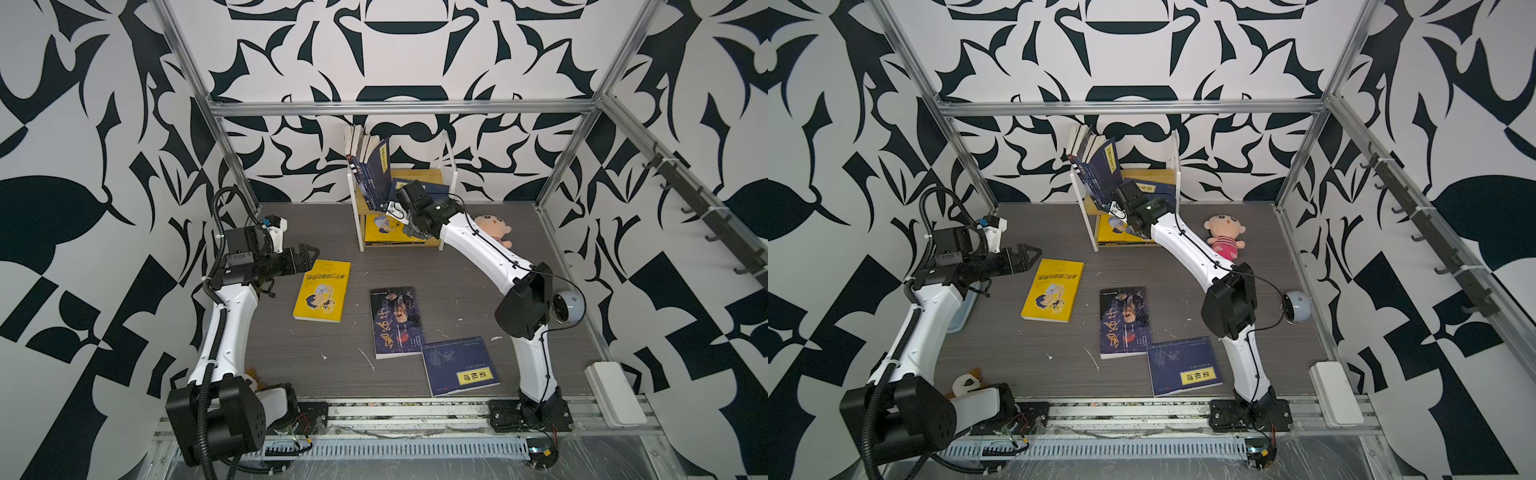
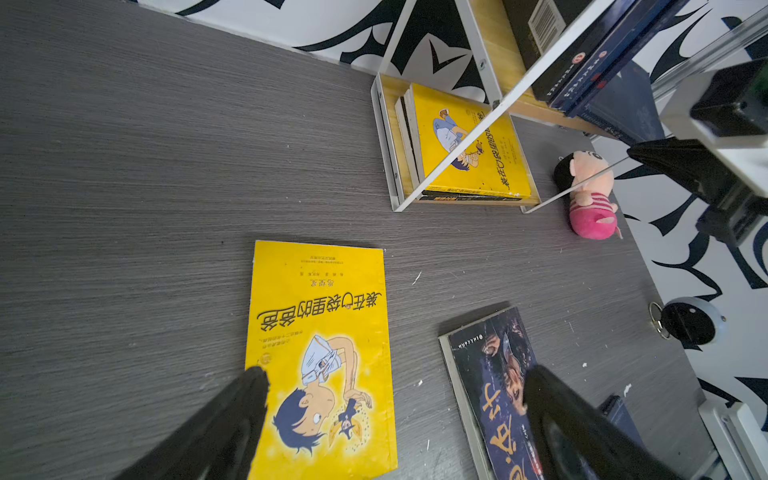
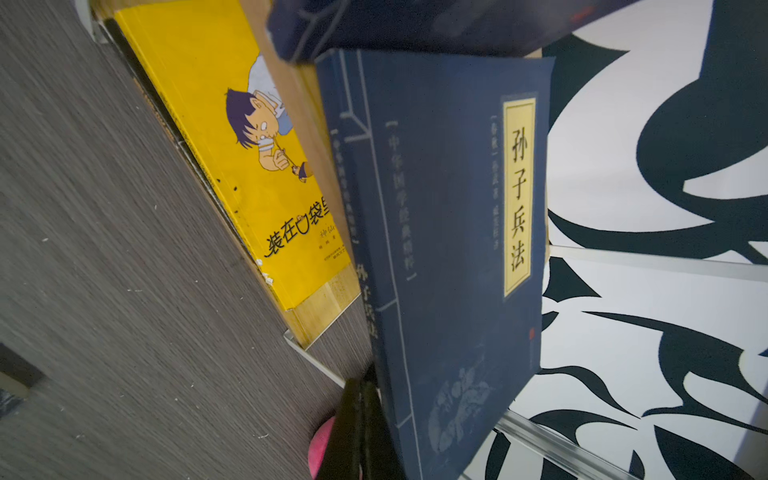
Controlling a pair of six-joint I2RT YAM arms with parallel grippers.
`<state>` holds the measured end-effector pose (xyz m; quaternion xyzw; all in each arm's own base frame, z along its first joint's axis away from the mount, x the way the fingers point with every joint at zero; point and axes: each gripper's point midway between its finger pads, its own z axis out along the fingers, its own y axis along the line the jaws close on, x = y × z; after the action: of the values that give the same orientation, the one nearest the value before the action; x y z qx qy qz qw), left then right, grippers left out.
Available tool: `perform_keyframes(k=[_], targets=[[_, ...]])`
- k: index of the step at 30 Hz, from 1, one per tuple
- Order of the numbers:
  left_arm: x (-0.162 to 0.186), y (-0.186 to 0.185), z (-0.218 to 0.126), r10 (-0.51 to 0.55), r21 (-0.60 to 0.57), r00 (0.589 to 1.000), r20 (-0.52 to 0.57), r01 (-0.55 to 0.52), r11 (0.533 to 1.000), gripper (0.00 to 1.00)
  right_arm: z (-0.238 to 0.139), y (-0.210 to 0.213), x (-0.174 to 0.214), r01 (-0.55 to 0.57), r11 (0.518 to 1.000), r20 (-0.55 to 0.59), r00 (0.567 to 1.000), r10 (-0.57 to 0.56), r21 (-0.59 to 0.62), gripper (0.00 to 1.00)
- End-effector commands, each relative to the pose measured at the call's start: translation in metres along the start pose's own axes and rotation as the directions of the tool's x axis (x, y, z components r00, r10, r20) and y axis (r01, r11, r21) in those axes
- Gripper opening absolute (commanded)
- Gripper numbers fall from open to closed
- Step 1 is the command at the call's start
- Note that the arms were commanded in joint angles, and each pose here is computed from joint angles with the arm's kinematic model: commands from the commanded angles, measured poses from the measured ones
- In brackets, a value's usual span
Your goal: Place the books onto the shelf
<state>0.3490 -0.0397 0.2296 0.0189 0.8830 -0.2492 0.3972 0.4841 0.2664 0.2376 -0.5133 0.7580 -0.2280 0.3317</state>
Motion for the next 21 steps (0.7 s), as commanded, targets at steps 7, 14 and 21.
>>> perform_keyframes(k=[7,14,21], targets=[[-0.002,-0.002,-0.003,-0.003,0.015,1.000,0.013,0.003,1.000,1.00,-0.020,-0.020,0.026,0.022,0.997,-0.051,0.999,-0.019,0.070,0.54],[-0.001,-0.001,-0.002,-0.007,0.014,1.000,0.012,0.007,1.000,1.00,-0.004,-0.019,0.041,0.027,0.997,-0.098,0.995,-0.019,0.078,0.52],[-0.001,0.000,-0.003,-0.010,0.012,1.000,0.013,0.009,1.000,1.00,0.005,-0.022,0.050,0.052,0.995,-0.136,0.990,-0.039,0.088,0.24]])
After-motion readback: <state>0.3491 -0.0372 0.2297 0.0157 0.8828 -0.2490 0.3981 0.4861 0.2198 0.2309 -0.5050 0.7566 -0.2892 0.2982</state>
